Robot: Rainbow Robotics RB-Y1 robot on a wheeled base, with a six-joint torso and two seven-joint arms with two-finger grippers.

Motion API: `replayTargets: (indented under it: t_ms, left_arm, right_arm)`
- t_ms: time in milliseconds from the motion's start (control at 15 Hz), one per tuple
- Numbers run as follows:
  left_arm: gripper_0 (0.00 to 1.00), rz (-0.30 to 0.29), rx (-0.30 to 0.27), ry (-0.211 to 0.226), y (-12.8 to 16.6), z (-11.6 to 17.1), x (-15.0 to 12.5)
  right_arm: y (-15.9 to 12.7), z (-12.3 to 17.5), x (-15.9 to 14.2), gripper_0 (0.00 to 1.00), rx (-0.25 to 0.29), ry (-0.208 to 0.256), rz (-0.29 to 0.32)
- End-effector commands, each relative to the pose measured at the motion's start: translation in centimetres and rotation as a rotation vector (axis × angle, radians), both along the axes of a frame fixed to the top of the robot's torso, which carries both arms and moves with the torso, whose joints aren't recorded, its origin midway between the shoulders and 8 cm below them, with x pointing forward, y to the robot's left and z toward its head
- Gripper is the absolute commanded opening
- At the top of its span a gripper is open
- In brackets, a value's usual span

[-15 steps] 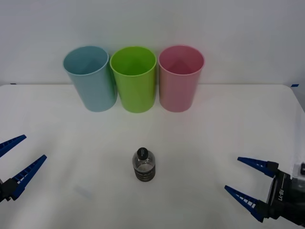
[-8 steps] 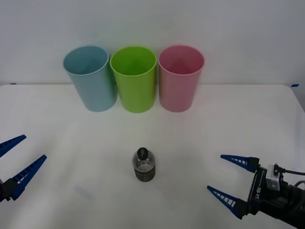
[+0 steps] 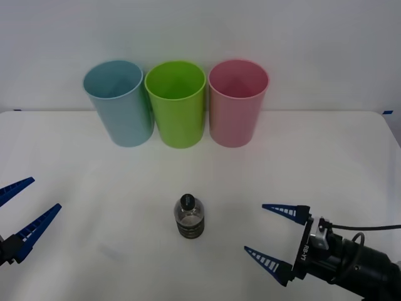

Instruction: Grasp the object on the table and drop it into the matching bin: aluminum can to the light blue bin, PET bottle to the pink bin.

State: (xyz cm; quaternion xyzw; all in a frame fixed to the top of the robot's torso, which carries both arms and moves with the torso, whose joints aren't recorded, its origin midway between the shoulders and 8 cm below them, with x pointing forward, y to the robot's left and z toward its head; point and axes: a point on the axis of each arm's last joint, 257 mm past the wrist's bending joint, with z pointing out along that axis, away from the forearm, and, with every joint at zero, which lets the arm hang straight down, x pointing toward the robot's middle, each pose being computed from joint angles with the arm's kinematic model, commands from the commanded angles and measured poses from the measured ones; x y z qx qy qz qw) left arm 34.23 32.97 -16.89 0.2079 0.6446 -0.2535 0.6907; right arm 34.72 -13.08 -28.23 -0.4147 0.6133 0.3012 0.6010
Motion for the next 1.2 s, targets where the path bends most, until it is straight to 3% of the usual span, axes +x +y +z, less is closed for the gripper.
replayTargets:
  t_ms: [67, 1200]
  left_arm:
    - [1.0, 0.0, 0.0, 0.0, 0.0, 0.0, 0.0]
    - [1.0, 0.0, 0.0, 0.0, 0.0, 0.0, 0.0]
  right_arm:
    - [2.0, -0.5, 0.3, 1.0, -0.001, 0.008, 0.01]
    - [12.7, -1.6, 2.4, 1.0, 0.006, 0.031, -0.026]
